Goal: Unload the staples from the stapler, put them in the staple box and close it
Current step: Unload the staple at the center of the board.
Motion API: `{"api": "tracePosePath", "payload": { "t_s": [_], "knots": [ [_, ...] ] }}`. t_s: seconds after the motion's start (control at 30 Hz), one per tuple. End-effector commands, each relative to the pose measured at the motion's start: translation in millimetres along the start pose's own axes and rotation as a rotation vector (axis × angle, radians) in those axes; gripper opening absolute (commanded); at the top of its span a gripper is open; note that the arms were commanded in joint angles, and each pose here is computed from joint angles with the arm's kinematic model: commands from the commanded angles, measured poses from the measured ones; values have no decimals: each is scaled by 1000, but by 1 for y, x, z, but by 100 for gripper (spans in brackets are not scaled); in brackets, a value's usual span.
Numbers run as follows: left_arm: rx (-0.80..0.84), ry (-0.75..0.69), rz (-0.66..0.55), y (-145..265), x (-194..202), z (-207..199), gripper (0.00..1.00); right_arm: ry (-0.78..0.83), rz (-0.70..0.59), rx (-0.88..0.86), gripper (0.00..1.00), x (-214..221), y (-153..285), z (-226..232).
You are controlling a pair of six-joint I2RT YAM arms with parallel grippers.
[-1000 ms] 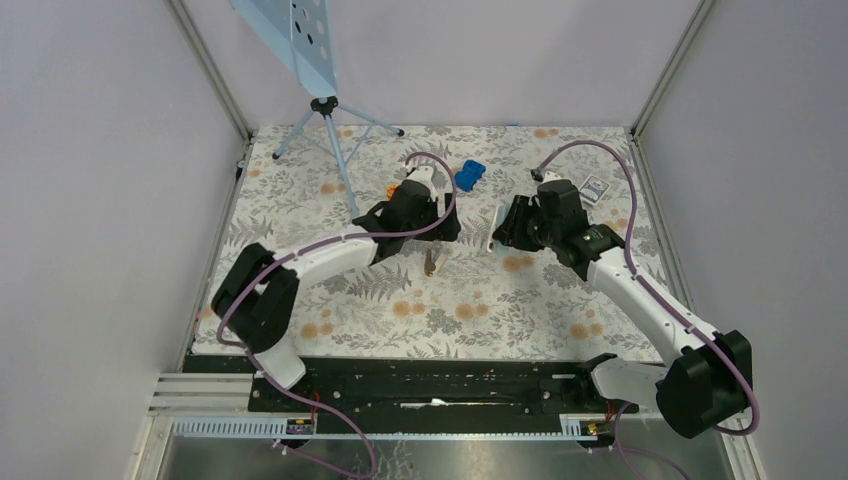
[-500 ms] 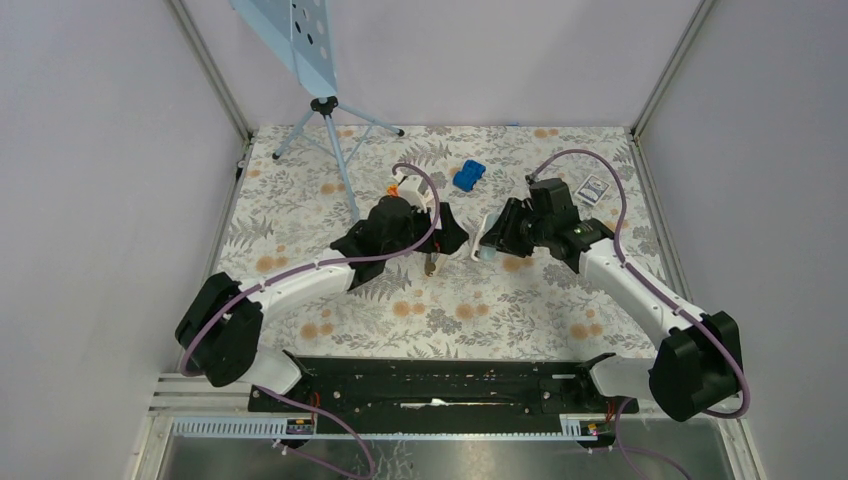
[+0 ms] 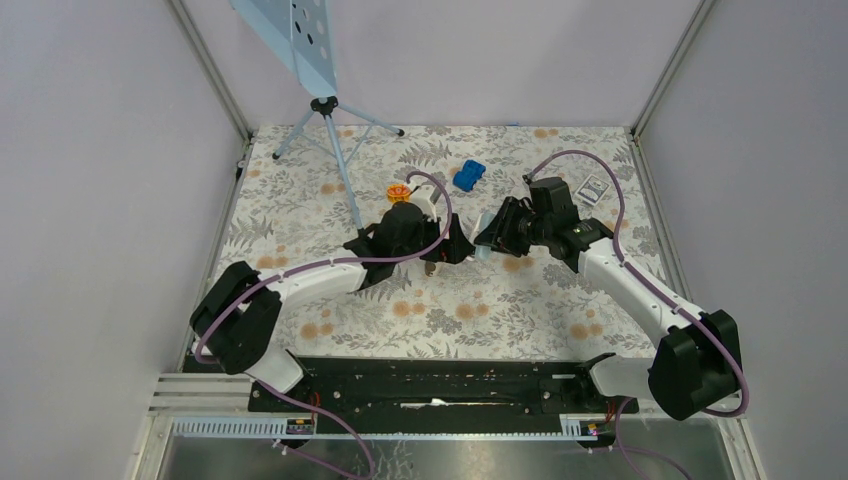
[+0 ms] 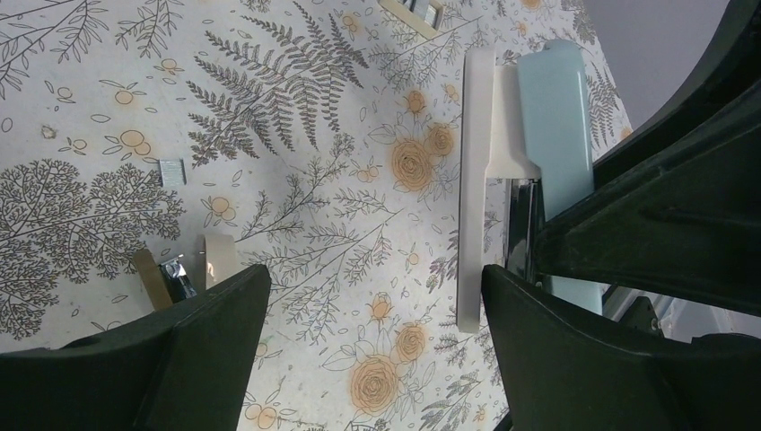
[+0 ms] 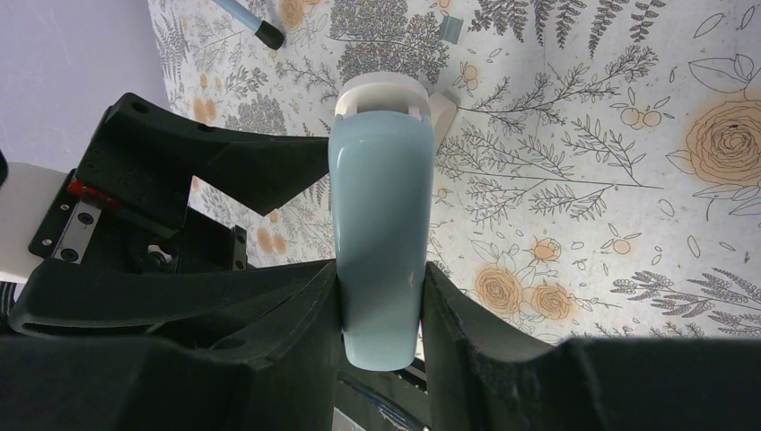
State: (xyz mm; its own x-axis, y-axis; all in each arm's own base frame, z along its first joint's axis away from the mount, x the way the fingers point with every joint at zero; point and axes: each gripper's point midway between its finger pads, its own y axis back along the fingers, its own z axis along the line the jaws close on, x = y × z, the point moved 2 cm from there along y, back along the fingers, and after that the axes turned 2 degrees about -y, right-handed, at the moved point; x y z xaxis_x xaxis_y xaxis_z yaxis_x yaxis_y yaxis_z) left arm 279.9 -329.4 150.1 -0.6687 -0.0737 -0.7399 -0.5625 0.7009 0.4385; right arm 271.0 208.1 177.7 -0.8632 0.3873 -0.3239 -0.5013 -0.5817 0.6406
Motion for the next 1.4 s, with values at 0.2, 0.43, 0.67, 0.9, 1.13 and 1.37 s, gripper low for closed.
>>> {"api": "tracePosePath", "payload": {
  "t_s": [0.2, 0.43, 0.67, 0.9, 1.13, 1.37],
  "knots": [
    [-106, -19, -12, -10, -3, 15, 87, 60, -29, -112, 0, -10, 16, 33],
    [-230, -63, 2, -26, -6, 36, 86, 74, 31, -105, 0, 1, 17, 27],
    [-283, -76, -7, -40, -15, 49, 86, 85, 60, -84, 0, 9, 21, 21],
    [-294, -82, -5, -48, -16, 52, 86, 96, 67, -81, 0, 11, 24, 21],
    [-305, -95, -24, -52, -26, 53, 86, 107, 96, -72, 0, 16, 29, 19],
    [-284, -114, -52, -55, -42, 44, 86, 104, 183, -66, 0, 31, 32, 14]
  ]
}}
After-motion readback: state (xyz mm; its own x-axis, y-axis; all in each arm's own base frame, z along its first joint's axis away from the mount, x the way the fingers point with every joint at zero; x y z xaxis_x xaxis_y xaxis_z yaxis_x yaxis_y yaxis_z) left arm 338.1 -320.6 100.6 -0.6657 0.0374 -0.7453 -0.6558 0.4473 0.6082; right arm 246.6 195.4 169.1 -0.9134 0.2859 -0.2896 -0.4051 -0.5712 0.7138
